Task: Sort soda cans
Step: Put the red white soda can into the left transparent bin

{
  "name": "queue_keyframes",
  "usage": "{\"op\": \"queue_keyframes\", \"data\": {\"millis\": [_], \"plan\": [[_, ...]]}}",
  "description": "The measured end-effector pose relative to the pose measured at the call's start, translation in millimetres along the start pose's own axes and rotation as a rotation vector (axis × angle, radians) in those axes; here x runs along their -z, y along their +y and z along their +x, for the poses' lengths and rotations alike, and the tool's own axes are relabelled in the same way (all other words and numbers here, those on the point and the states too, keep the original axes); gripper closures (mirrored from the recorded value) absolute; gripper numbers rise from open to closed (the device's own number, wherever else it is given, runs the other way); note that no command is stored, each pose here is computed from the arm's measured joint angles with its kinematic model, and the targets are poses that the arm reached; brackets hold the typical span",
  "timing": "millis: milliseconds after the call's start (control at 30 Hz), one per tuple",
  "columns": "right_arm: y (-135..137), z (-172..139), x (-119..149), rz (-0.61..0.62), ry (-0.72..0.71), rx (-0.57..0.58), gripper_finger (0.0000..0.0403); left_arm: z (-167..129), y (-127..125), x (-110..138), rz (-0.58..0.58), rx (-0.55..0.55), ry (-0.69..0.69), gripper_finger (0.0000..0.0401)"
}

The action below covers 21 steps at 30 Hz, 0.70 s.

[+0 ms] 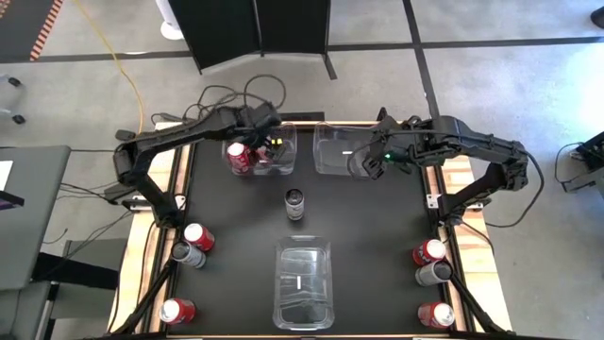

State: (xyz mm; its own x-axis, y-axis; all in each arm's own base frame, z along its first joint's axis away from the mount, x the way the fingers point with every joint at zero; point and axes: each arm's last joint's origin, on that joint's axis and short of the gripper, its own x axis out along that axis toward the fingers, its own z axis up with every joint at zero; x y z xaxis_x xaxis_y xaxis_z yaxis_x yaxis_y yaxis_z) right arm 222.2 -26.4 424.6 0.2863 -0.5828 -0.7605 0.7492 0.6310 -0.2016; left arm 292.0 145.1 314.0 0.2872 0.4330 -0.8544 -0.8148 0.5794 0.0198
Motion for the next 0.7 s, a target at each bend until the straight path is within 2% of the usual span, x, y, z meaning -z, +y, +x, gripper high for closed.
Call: {"op": "queue_keyframes", "data": {"millis": [100,267,533,700], "plan": [[-1,1,-1,0.002,0.001,0.003,0.0019,16,3,16,0.003,-0.024,0.048,0.0105],[0,1,-2,0.011,-0.013,-0.009,0.0019,32,4,27,0.010,-0.045,0.066,0.0105],[2,0,-3,0.030,-0.019,-0.033,0.0019,44,9,31,-0.011,-0.050,0.057,0.0105],[4,-1,-2,0.044,-0.010,-0.051,0.0019,49,15,33,-0.014,-0.065,0.071,0.0079]]}}
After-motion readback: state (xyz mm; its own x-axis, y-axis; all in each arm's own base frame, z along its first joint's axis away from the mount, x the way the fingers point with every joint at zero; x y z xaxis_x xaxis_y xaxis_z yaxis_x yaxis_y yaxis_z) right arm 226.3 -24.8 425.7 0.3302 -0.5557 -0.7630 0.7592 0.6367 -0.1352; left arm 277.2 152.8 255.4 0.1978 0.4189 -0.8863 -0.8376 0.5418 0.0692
